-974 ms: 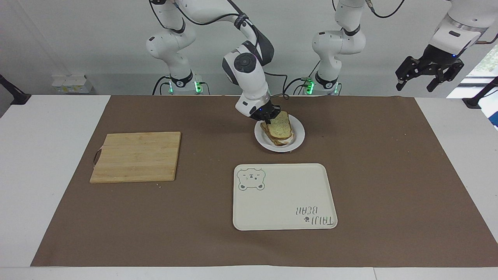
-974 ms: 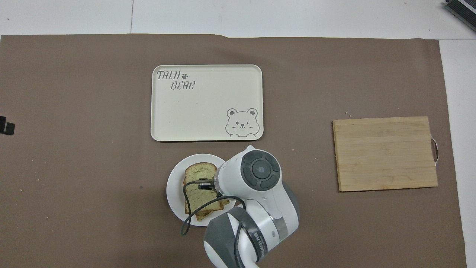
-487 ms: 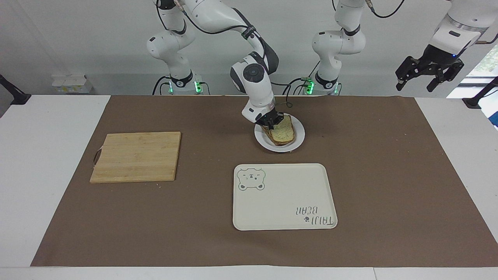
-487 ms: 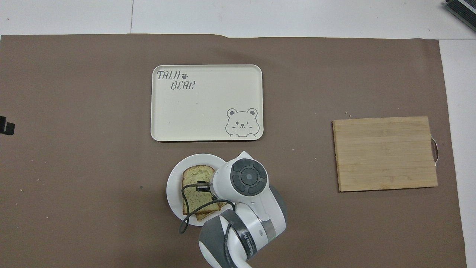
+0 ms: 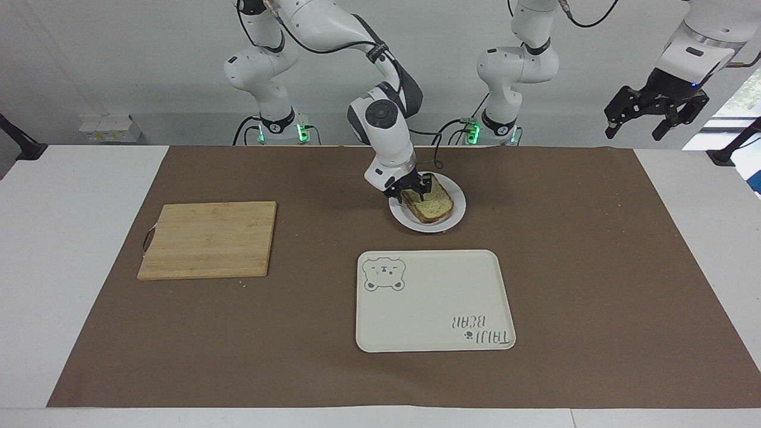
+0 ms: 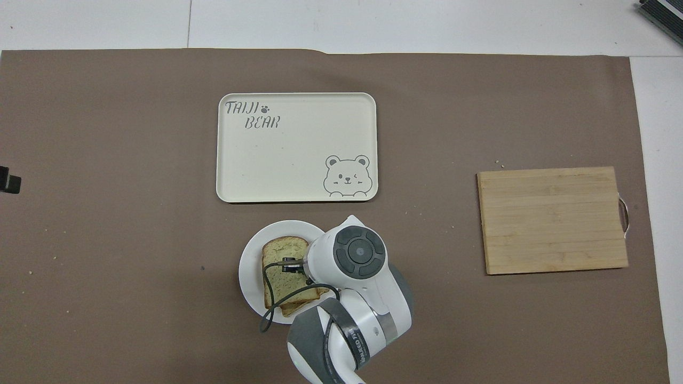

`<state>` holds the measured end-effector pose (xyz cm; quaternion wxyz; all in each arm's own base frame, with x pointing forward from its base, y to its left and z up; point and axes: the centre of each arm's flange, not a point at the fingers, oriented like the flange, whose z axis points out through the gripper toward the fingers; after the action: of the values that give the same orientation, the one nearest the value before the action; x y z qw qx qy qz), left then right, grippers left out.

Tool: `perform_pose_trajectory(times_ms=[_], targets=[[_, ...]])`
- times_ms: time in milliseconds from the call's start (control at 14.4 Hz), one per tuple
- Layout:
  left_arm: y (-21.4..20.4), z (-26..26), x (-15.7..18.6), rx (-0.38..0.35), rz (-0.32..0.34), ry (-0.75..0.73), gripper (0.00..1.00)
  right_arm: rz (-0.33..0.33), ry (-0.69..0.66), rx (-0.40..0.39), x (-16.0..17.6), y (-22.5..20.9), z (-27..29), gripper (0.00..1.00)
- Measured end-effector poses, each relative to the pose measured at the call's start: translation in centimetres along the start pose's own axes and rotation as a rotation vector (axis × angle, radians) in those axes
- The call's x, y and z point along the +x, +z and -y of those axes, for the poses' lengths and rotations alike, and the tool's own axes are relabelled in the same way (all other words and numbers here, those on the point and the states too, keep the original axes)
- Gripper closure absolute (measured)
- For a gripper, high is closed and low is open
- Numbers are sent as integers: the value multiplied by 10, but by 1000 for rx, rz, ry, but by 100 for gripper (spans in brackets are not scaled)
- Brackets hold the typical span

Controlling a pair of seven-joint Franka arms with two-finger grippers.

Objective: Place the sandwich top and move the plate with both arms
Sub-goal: 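Carry the bread with the right gripper and lay it on the egg toast, then open the right gripper and withdraw it toward the cutting board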

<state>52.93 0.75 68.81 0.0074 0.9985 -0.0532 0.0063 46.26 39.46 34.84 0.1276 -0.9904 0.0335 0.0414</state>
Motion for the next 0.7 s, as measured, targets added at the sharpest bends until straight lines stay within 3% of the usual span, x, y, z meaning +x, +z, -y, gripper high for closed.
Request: perform_pose_trajectory(times_ms=[139,487,695], targets=[[0,0,0,0,0,0,0,-24,4,-20,21,-30,-21,2],[0,0,0,0,0,0,0,4,56,-75,51,-111,-90,0],[0,0,0,0,0,0,0,36,-6,-167,63,-149,-137,0]])
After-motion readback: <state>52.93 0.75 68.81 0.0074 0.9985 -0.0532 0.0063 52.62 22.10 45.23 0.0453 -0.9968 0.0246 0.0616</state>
